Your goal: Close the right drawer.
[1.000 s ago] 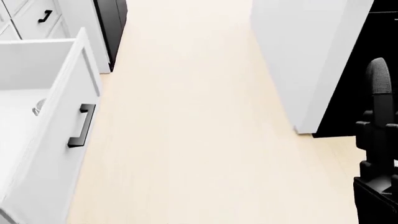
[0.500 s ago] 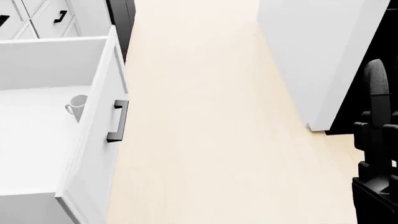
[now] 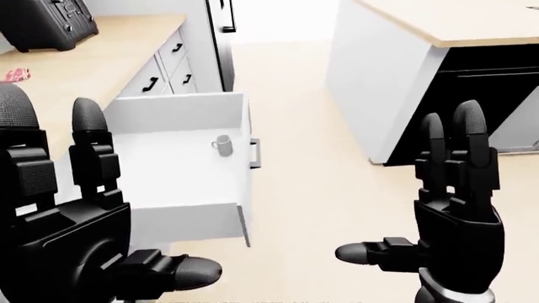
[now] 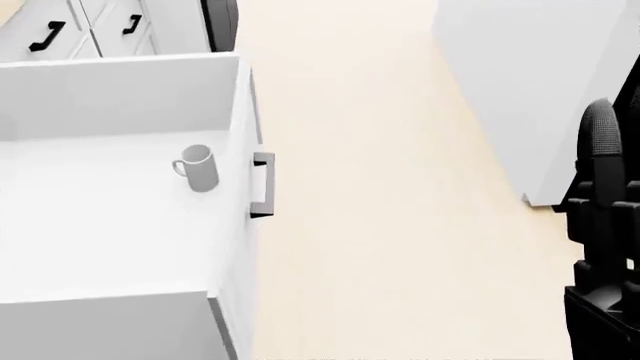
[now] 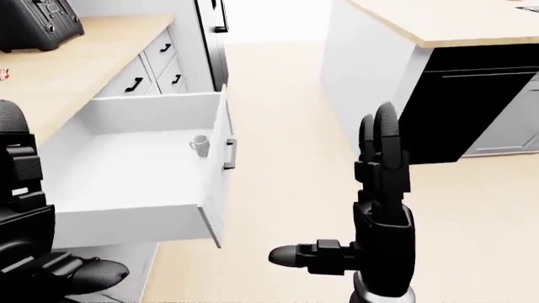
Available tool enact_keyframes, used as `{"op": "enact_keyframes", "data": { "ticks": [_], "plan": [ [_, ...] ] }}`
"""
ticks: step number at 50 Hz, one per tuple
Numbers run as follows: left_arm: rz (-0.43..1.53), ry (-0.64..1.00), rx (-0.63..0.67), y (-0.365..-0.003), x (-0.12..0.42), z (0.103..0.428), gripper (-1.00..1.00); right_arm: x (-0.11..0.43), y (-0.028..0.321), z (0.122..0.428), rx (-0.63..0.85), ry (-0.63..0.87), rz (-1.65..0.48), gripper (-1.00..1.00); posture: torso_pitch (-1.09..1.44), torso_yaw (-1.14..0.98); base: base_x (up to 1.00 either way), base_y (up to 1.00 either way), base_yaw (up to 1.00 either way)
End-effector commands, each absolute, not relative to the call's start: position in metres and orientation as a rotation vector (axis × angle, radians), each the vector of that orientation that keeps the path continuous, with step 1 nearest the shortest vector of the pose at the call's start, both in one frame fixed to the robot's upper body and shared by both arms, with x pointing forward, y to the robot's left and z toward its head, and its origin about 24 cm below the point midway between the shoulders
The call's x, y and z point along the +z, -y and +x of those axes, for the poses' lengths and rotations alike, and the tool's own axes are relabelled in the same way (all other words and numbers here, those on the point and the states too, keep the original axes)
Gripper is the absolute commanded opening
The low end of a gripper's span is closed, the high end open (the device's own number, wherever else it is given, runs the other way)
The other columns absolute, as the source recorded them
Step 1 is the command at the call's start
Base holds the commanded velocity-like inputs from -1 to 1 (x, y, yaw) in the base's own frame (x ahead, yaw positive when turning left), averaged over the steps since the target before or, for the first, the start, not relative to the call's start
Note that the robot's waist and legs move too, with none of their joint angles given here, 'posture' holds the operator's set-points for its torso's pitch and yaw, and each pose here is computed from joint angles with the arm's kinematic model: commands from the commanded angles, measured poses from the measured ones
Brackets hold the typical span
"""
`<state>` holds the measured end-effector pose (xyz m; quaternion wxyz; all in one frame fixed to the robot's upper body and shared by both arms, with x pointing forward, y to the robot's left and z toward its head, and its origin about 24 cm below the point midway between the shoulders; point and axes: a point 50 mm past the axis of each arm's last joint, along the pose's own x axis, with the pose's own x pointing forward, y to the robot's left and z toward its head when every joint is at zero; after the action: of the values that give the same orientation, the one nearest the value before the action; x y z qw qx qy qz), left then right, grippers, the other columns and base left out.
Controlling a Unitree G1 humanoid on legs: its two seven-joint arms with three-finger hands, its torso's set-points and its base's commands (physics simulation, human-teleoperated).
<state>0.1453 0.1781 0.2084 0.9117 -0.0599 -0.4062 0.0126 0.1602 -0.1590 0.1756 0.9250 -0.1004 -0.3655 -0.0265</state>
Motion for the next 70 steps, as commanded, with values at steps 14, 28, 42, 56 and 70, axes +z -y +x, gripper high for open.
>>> {"op": "enact_keyframes", "data": {
  "ticks": [14,28,42,56,70],
  "plan": [
    [-0.118,0.909,0.006,-0.1749,0.2178,0.1386,1.00,0.1897,0.1584,0.1533,-0.064,0.834,-0.209,1.00,0.00,0.00,0.00,0.30,0.00],
    [-0.117,0.909,0.006,-0.1750,0.2178,0.1386,1.00,0.1887,0.1586,0.1533,-0.066,0.833,-0.209,1.00,0.00,0.00,0.00,0.30,0.00],
    [-0.117,0.908,0.005,-0.1748,0.2172,0.1385,1.00,0.1893,0.1583,0.1537,-0.066,0.829,-0.211,1.00,0.00,0.00,0.00,0.30,0.00],
    [-0.116,0.906,0.004,-0.1743,0.2174,0.1387,1.00,0.1845,0.1596,0.1594,-0.079,0.795,-0.211,1.00,0.00,0.00,0.00,0.21,0.00],
    [-0.116,0.906,0.002,-0.1743,0.2168,0.1382,1.00,0.1852,0.1588,0.1568,-0.068,0.810,-0.215,1.00,0.00,0.00,0.00,0.00,0.00]
  ]
}}
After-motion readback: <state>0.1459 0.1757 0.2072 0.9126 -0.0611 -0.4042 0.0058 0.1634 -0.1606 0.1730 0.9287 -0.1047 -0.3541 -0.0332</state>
